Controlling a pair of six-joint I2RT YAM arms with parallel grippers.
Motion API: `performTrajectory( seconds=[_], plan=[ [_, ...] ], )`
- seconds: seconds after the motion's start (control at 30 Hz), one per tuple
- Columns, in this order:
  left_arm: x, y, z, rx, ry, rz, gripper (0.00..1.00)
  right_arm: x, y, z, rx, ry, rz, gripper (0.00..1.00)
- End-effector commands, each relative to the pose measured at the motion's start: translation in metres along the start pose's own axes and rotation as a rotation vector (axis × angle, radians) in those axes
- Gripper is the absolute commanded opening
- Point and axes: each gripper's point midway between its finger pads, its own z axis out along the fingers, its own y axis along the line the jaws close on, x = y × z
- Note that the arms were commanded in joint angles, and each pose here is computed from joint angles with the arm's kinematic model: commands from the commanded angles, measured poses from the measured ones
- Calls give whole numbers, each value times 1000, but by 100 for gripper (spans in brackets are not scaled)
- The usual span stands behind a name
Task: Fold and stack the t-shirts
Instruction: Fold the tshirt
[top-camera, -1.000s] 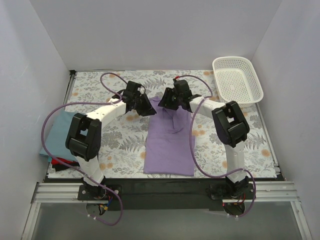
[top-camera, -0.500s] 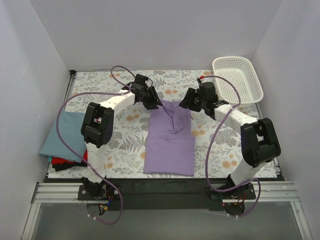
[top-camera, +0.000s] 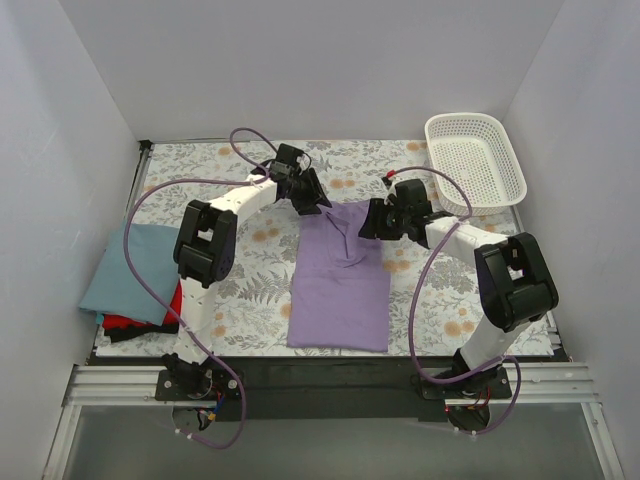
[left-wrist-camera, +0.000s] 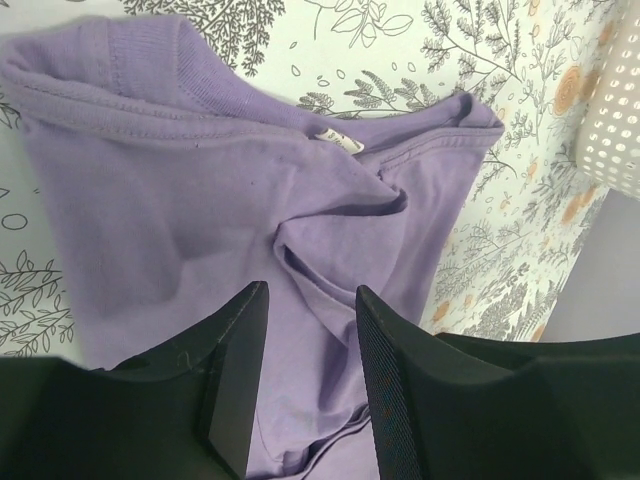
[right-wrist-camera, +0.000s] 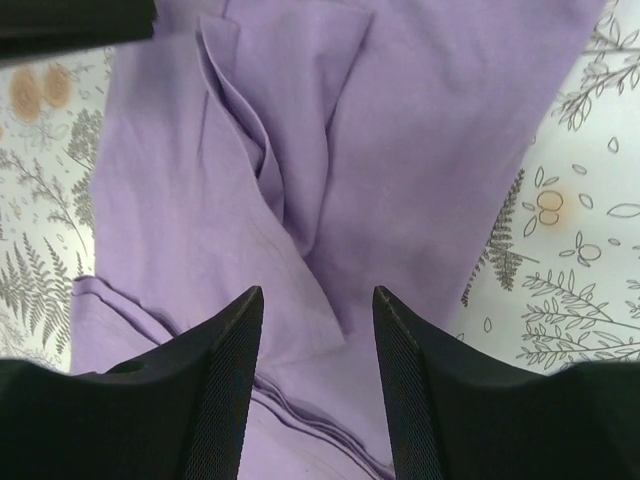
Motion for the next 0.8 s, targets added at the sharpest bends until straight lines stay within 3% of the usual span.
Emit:
performTrajectory(
  seconds=[0.0, 0.77],
  plan=[
    [-4, -12, 0, 25, -1, -4, 39, 7, -1, 2, -17, 5, -33, 55],
    [-1, -14, 20, 14, 13, -30, 33, 42, 5, 10, -62, 58, 43, 47]
  ],
)
